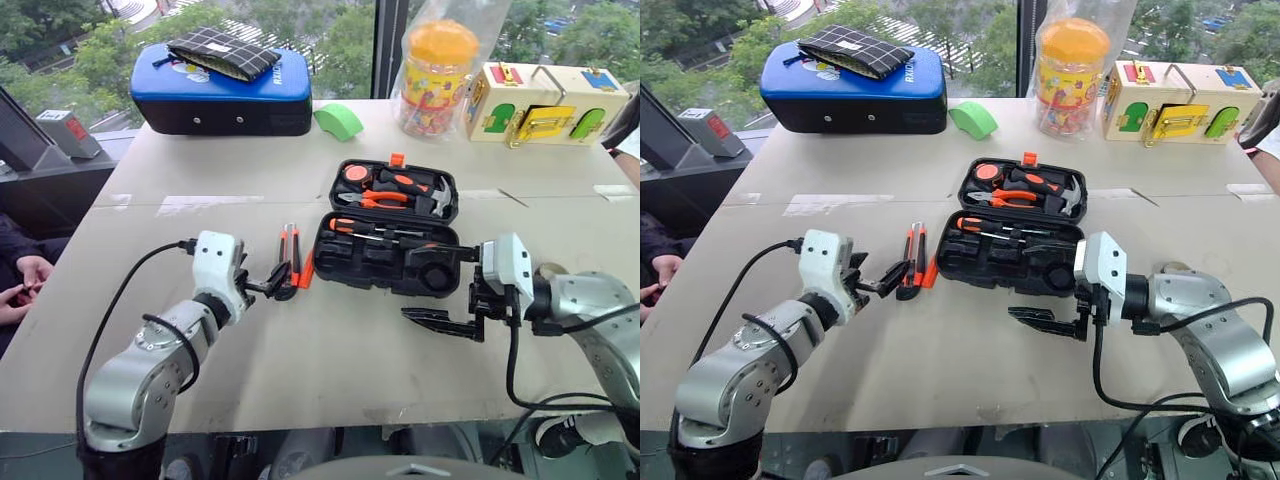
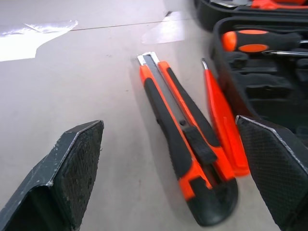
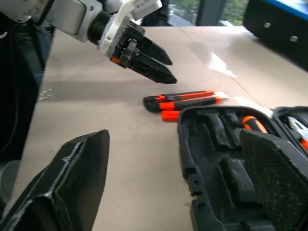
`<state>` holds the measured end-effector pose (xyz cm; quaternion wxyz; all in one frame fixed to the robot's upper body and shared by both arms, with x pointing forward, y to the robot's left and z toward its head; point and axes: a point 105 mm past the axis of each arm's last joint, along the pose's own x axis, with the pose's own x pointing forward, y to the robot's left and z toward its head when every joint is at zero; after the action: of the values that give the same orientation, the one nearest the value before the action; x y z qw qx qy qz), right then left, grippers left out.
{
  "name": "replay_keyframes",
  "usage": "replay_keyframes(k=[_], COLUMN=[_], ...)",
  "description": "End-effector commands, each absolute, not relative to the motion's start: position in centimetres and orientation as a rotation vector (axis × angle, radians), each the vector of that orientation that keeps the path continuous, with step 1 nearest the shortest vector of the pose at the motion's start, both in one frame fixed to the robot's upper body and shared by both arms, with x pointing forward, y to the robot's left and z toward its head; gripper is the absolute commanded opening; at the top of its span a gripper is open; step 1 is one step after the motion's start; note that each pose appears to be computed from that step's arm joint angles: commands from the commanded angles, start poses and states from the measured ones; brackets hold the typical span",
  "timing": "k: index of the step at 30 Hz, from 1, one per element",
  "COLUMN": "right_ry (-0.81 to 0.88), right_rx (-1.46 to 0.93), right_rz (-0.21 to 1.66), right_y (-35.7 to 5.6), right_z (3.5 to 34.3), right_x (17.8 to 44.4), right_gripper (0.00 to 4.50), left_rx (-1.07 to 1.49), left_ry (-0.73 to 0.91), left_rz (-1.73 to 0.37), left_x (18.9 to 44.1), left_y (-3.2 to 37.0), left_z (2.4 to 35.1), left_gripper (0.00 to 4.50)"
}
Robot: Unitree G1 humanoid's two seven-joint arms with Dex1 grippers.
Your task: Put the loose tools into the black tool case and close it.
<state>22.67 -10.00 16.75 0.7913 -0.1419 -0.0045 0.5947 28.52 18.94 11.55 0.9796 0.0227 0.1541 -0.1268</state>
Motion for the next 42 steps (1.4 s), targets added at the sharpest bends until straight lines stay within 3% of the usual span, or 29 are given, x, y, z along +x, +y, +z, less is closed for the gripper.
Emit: replay_keyframes(k=[1,15,34,42], right_ry=[-0.061,-0.051,-0.051,-0.037], right_rx=[-0.331,-0.336,-0.342,-0.346], right_rz=[1.236,1.161,1.123,1.134], right_y=[-10.2,-10.5,-10.7,-10.9], right_z=[17.9,17.6,17.7,17.7], right_x=[21.6,20.9,21.0,20.9], right_gripper=[4.46,4.46,4.46,4.46], left_rx=[0.04,0.225,0.302,0.326], left_ry=[0.267,0.288,0.248,0.326], left_rz=[-0.32,-0.398,-0.622,-0.561], left_x=[29.6,32.8,33.0,33.3], left_y=[17.7,17.2,12.1,12.3], left_z=[12.4,11.3,10.8,9.7], left_gripper=[4.5,4.5,4.5,4.5])
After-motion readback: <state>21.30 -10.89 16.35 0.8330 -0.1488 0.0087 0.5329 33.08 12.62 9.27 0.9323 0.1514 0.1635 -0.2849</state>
